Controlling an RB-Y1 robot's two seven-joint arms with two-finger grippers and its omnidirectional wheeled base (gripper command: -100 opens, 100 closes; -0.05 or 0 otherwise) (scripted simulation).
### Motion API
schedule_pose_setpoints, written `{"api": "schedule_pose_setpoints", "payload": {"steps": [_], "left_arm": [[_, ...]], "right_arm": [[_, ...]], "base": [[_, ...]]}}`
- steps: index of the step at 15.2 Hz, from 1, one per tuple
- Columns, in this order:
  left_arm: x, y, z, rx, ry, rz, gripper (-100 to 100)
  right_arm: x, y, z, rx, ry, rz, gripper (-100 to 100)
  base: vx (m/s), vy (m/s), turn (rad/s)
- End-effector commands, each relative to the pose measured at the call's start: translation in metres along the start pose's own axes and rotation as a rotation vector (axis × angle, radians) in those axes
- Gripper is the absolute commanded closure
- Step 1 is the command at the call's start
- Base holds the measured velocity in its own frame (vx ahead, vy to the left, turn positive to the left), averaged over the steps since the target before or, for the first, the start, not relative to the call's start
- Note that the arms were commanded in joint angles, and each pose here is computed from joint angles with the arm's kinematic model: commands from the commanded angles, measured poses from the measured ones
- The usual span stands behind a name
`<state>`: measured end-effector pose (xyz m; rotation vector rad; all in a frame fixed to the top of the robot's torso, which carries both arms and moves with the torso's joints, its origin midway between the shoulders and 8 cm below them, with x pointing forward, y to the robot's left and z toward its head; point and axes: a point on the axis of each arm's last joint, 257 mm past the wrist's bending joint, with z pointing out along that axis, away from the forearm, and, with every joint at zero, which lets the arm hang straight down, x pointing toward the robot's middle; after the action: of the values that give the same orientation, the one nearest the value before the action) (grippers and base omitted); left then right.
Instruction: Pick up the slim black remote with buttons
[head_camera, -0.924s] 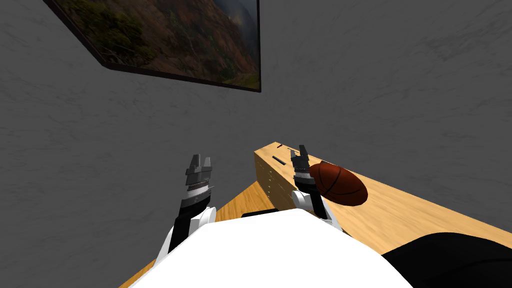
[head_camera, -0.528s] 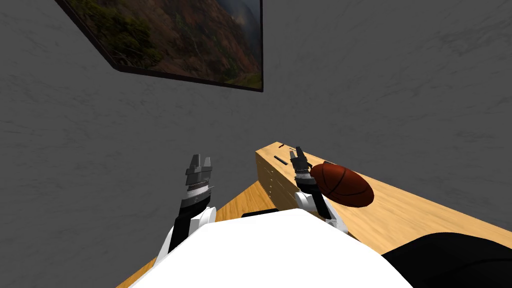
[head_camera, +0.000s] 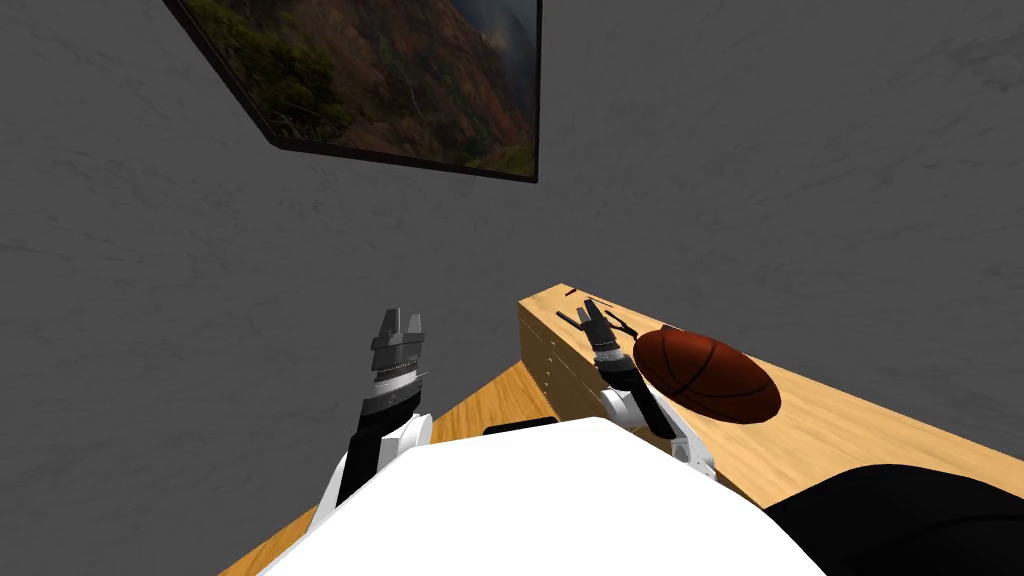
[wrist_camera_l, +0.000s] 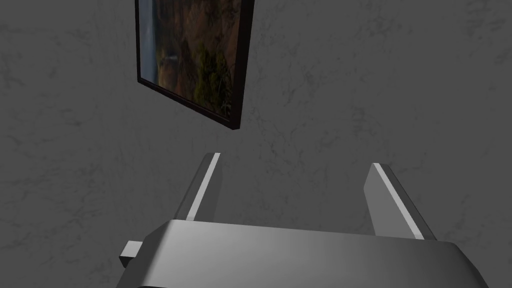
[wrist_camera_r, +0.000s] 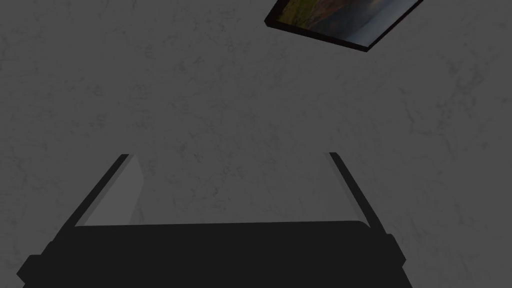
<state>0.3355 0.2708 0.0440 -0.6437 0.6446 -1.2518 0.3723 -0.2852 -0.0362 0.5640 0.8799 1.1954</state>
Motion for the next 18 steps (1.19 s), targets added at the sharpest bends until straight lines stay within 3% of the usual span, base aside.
{"api": "schedule_pose_setpoints", "payload": {"steps": [1, 5, 7, 8, 10, 11, 13, 14, 16, 17, 18], "left_arm": [[0.0, 0.0, 0.0, 0.0, 0.0, 0.0, 0], [0.0, 0.0, 0.0, 0.0, 0.0, 0.0, 0], [0.0, 0.0, 0.0, 0.0, 0.0, 0.0, 0], [0.0, 0.0, 0.0, 0.0, 0.0, 0.0, 0], [0.0, 0.0, 0.0, 0.0, 0.0, 0.0, 0], [0.0, 0.0, 0.0, 0.0, 0.0, 0.0, 0], [0.0, 0.0, 0.0, 0.0, 0.0, 0.0, 0], [0.0, 0.0, 0.0, 0.0, 0.0, 0.0, 0], [0.0, 0.0, 0.0, 0.0, 0.0, 0.0, 0], [0.0, 0.0, 0.0, 0.0, 0.0, 0.0, 0], [0.0, 0.0, 0.0, 0.0, 0.0, 0.0, 0]], "right_arm": [[0.004, -0.008, -0.004, 0.015, 0.042, -0.02, -100], [0.007, -0.033, -0.017, 0.07, 0.118, -0.054, -100], [0.008, -0.033, -0.016, 0.069, 0.141, -0.068, -100], [0.008, -0.047, -0.025, 0.101, 0.169, -0.08, -100], [0.009, -0.047, -0.024, 0.1, 0.193, -0.094, -100], [0.008, -0.062, -0.034, 0.135, 0.22, -0.106, -100], [0.008, -0.062, -0.034, 0.133, 0.245, -0.121, -100], [0.006, -0.077, -0.044, 0.171, 0.272, -0.134, -100], [0.006, -0.076, -0.044, 0.169, 0.298, -0.15, -100], [0.003, -0.092, -0.056, 0.21, 0.321, -0.16, -100], [0.003, -0.092, -0.055, 0.208, 0.341, -0.173, -100]], "base": [[0.0, 0.065, 0.092], [0.002, 0.071, 0.081], [0.011, 0.056, 0.061], [0.002, 0.059, 0.109], [0.004, 0.056, 0.072], [0.014, 0.051, 0.107], [0.013, 0.053, 0.077], [0.009, 0.068, 0.116], [0.013, 0.058, 0.073], [0.017, 0.059, 0.108], [0.022, 0.063, 0.111]]}}
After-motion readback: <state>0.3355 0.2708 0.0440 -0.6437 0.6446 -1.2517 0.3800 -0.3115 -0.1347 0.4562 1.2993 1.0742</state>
